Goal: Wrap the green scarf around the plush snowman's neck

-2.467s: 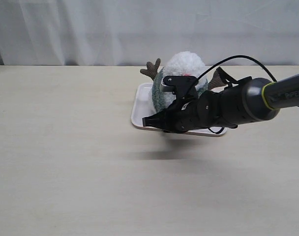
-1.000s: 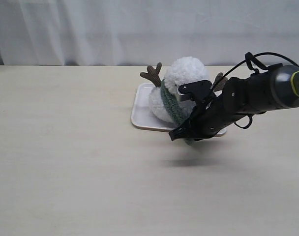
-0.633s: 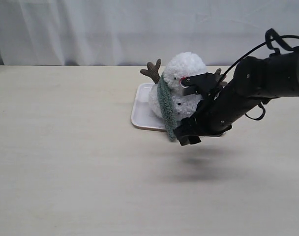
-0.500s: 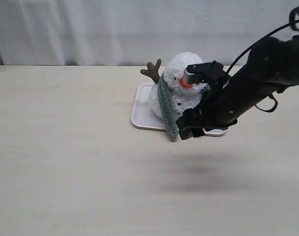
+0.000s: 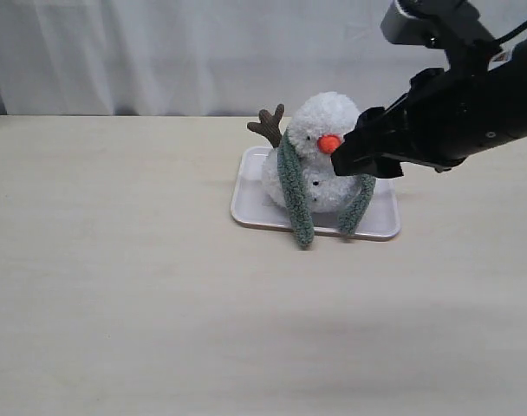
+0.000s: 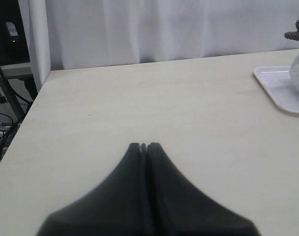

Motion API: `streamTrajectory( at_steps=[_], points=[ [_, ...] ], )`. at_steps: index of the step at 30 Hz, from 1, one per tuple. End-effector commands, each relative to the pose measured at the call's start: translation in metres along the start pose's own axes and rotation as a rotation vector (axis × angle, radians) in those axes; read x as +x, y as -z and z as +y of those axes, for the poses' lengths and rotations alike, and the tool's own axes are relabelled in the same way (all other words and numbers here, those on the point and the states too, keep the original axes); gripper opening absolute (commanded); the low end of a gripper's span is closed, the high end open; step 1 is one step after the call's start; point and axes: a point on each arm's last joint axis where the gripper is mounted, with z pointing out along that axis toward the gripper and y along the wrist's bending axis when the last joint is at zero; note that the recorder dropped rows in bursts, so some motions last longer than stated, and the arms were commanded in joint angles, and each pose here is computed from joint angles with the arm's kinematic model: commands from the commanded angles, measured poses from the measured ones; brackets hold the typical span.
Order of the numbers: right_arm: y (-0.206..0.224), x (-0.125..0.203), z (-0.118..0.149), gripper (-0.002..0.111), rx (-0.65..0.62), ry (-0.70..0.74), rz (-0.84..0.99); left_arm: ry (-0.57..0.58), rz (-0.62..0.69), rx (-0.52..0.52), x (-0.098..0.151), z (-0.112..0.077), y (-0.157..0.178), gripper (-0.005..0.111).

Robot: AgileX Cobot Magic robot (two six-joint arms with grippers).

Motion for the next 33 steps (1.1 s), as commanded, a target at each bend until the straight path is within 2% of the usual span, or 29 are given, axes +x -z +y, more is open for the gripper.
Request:
streamTrajectory(
  at_steps=[1, 6, 18, 33],
  points=[
    [0.023, 0.008, 0.016, 0.051, -0.015, 0.045, -0.093, 0.008, -0.013, -0.004, -0.001, 0.000, 0.000, 0.000],
    [0.049, 0.016, 0.030, 0.032, -0.018, 0.100, -0.222, 0.008, -0.013, -0.004, -0.001, 0.000, 0.000, 0.000],
    [0.121, 0.055, 0.041, 0.004, -0.010, 0.139, -0.505, 0.008, -0.013, -0.004, -0.001, 0.000, 0.000, 0.000],
    [0.212, 0.135, 0.062, 0.004, -0.083, 0.240, -0.704, 0.008, -0.013, -0.004, -0.001, 0.000, 0.000, 0.000]
  ],
)
